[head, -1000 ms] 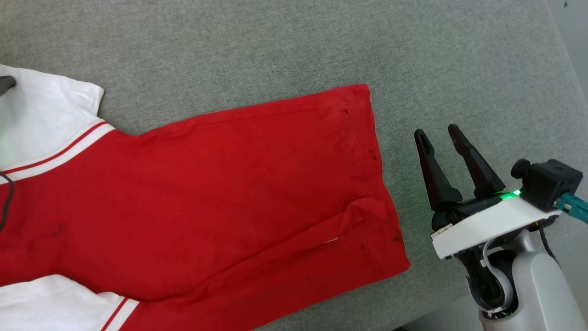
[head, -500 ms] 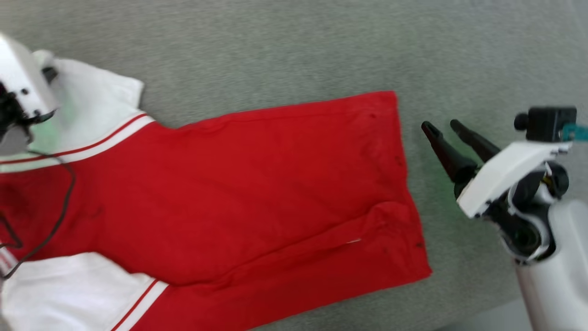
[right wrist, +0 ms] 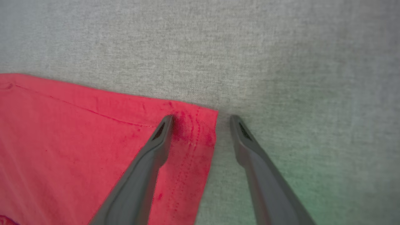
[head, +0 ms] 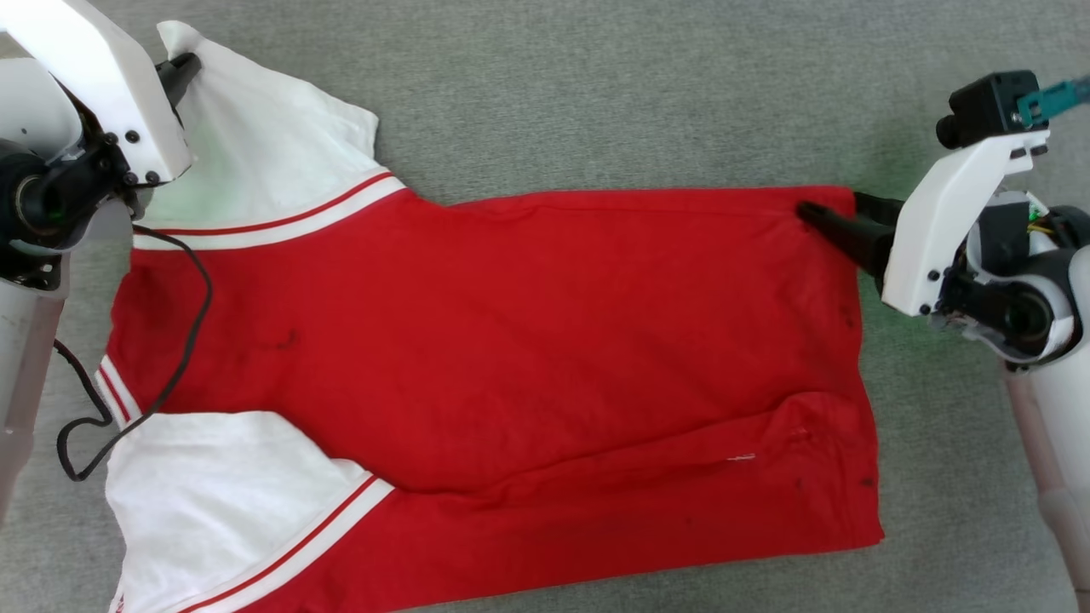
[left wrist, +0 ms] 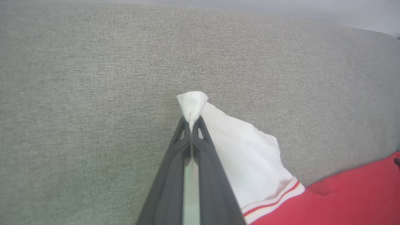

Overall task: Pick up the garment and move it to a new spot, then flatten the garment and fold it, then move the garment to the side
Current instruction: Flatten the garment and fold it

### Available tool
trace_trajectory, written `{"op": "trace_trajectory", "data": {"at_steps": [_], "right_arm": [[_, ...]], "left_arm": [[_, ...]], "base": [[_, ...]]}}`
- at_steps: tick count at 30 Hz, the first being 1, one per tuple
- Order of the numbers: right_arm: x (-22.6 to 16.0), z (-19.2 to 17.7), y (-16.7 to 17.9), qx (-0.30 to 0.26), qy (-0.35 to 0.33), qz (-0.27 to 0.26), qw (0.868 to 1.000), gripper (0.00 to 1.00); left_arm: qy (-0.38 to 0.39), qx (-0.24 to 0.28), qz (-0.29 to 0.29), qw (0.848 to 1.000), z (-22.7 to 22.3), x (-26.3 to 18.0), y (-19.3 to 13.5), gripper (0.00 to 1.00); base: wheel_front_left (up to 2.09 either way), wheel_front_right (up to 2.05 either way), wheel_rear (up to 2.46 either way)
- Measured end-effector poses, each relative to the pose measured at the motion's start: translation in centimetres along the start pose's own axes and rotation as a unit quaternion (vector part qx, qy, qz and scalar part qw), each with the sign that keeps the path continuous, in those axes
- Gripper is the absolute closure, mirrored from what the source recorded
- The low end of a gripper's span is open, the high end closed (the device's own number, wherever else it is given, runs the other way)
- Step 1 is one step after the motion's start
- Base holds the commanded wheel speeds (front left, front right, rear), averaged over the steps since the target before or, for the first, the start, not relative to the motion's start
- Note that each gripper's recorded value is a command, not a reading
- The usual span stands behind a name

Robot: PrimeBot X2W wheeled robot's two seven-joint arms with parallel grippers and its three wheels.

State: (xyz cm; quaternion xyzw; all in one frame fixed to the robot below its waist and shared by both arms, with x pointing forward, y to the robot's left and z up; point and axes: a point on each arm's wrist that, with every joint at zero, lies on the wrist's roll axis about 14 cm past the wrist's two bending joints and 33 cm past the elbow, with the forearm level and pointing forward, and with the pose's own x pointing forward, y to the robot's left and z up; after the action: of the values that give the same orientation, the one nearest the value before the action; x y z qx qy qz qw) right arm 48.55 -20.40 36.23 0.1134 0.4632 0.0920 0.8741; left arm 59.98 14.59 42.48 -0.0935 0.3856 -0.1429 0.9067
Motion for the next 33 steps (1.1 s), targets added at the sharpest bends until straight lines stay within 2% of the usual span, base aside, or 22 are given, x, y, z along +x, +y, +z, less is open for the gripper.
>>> {"op": "trace_trajectory", "data": {"at_steps": [1, 5, 11, 13, 19, 27, 33], "right_arm": [[0.1, 0.0, 0.0, -0.004, 0.011, -0.001, 1.0, 1.0], [0.0, 0.3, 0.3, -0.022, 0.022, -0.005, 1.0, 1.0], [-1.4, 3.2, 1.1, -0.044, -0.037, -0.005, 0.998, 1.0], [-3.1, 5.0, 1.4, -0.053, -0.08, -0.007, 0.995, 1.0], [-5.7, 5.8, 1.9, -0.056, -0.121, -0.006, 0.991, 1.0], [-8.5, 2.0, 3.0, -0.047, -0.137, 0.005, 0.989, 1.0], [-9.8, -2.1, 2.9, -0.002, -0.13, 0.011, 0.991, 1.0]], "left_arm": [[-0.001, 0.0, 0.001, 1.0, 0.0, -0.1, 0.2, 1.0], [-0.011, -0.003, 0.004, 1.0, 0.1, -0.6, 0.6, 1.0], [-0.048, -0.013, 0.004, 0.999, 1.0, -2.1, 0.8, 1.0], [-0.075, -0.026, 0.002, 0.997, 1.4, -3.7, 1.0, 1.0], [-0.113, -0.032, 0.005, 0.993, 1.6, -7.0, 1.3, 1.0], [-0.138, -0.074, 0.007, 0.988, -3.3, -12.0, 1.1, 1.0], [-0.122, -0.115, 0.019, 0.986, -9.1, -15.0, 1.0, 1.0]], "base": [[0.0, 0.0, 0.0], [0.0, 0.0, 0.0], [0.0, 0.0, 0.0], [0.0, 0.0, 0.0], [0.0, 0.0, 0.0], [0.0, 0.0, 0.0], [0.0, 0.0, 0.0]]}}
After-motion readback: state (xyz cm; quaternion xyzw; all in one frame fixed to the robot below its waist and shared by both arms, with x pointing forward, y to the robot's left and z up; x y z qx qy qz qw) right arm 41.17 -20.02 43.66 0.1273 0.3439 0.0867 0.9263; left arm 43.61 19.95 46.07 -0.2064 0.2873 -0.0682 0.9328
